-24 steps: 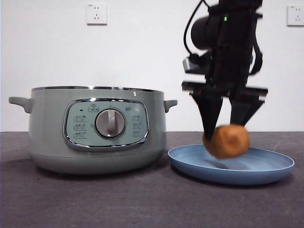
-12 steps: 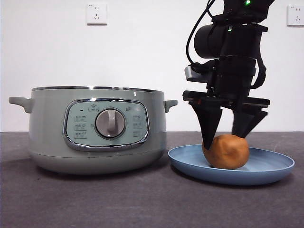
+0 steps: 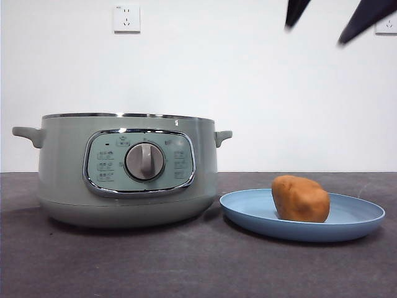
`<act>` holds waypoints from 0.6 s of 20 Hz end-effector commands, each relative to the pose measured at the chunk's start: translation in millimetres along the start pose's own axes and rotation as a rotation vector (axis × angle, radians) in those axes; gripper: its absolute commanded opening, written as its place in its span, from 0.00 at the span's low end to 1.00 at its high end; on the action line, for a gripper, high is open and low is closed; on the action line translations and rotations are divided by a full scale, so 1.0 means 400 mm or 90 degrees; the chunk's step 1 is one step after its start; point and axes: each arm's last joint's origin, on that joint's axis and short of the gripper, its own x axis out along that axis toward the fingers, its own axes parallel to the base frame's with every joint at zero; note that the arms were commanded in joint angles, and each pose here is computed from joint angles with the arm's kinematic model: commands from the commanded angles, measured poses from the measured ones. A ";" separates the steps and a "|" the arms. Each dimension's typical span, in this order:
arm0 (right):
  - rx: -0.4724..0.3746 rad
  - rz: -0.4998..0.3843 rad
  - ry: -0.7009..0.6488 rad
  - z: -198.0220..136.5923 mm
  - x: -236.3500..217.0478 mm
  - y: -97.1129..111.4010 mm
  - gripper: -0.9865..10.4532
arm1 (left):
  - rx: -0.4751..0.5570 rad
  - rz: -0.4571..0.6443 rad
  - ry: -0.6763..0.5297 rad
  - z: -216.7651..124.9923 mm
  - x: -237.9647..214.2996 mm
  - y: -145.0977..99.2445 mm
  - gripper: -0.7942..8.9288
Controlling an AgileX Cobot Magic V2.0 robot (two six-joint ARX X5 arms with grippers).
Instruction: Take the potato out from the steamer,put the potato on the plate,close the lid
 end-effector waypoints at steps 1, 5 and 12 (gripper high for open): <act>0.010 -0.002 -0.026 -0.019 -0.063 0.000 0.50 | 0.004 -0.005 -0.012 0.014 0.038 0.016 0.07; 0.024 -0.005 -0.046 -0.053 -0.141 -0.004 0.50 | -0.011 -0.025 0.042 0.002 0.155 0.043 0.07; 0.031 -0.041 -0.009 -0.077 -0.156 -0.010 0.50 | -0.015 -0.072 0.130 -0.034 0.329 0.025 0.07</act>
